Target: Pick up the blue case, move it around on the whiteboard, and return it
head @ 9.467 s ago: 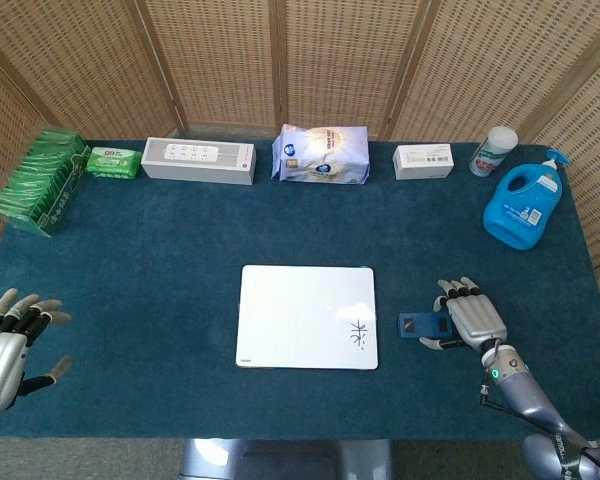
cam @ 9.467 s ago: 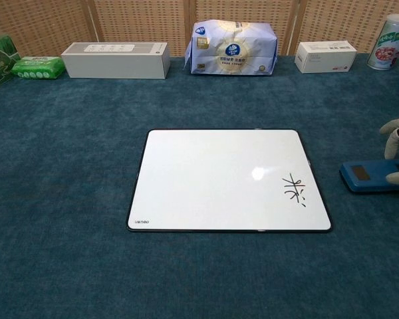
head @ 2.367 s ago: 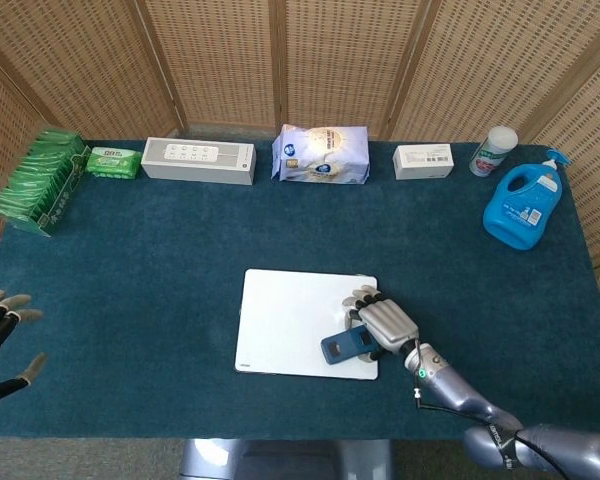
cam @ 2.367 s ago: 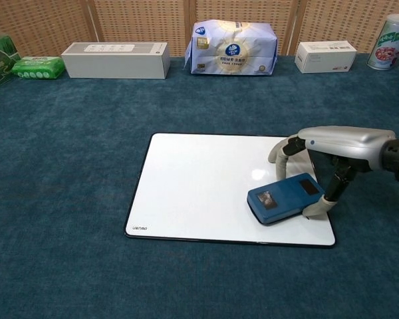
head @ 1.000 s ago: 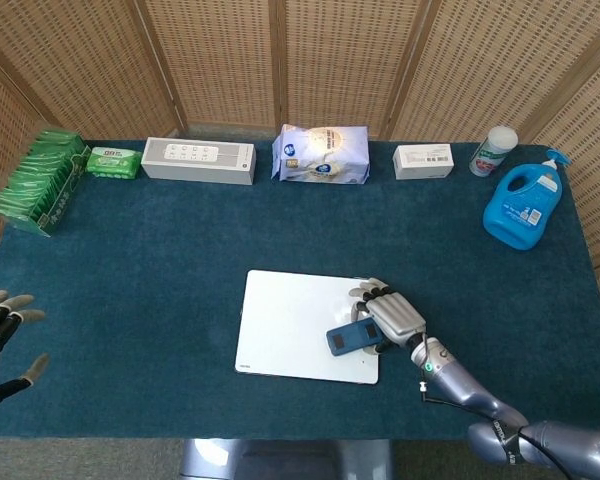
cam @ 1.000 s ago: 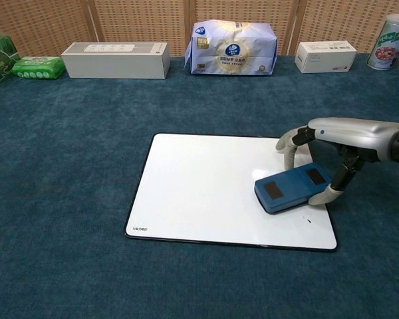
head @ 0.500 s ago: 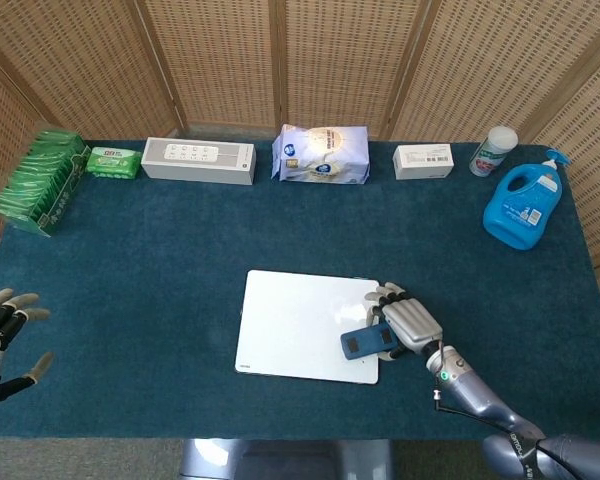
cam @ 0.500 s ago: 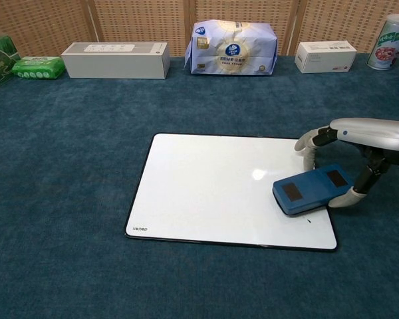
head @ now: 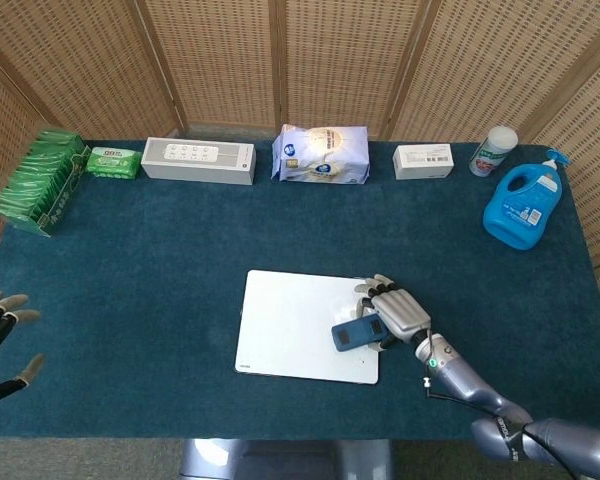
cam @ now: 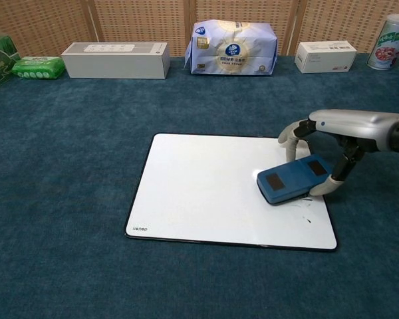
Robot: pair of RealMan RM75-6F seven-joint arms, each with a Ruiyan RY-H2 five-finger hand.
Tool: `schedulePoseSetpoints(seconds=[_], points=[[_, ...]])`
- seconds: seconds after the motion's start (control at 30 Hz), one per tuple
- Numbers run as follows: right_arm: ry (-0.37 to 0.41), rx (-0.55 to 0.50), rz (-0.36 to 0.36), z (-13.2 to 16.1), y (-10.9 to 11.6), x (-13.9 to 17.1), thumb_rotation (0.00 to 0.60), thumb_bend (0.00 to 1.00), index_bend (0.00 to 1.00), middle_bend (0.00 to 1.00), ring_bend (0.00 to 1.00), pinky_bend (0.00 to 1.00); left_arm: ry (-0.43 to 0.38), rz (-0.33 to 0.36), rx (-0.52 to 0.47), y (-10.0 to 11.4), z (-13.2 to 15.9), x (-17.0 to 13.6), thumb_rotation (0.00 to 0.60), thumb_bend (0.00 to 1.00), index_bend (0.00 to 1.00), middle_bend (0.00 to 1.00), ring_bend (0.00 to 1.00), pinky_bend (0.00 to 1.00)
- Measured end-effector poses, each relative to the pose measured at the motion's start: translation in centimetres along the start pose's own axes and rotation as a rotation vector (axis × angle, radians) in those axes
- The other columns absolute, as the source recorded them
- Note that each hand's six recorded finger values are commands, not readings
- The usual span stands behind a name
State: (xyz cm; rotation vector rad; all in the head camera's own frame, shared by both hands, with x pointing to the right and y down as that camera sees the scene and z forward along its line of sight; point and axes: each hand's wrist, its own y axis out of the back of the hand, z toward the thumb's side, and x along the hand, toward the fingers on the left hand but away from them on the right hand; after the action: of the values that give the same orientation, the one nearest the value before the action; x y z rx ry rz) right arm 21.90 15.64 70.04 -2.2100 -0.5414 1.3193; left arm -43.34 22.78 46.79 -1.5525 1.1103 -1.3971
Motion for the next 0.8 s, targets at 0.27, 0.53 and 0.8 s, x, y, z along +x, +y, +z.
schedulePoseSetpoints(seconds=[0.27,0.53,0.8], points=[[-0.006,0.0,0.014,-0.3,-0.2,-0.2,0.6,0.16,0.77,0.17,0.0,0.0,0.001,-0.002,0.0,-0.1,-0.1,0.0,0.6,0.32,0.34,0.26,0.16,0.02],[-0.015,0.008,0.037,-0.4,-0.9,1.1,0.6,0.17,0.77,0.17,0.0,0.0,-0.02,-0.004,-0.006,-0.3,0.4,0.4,0.6,0.32,0.34,0.26,0.16,0.02],[-0.024,-0.006,0.027,-0.4,-0.8,2.5,0.6,0.18,0.77,0.17,0.0,0.0,-0.024,-0.011,-0.011,-0.6,0.5,0.5,0.6,0.32,0.34,0.26,0.16,0.02]])
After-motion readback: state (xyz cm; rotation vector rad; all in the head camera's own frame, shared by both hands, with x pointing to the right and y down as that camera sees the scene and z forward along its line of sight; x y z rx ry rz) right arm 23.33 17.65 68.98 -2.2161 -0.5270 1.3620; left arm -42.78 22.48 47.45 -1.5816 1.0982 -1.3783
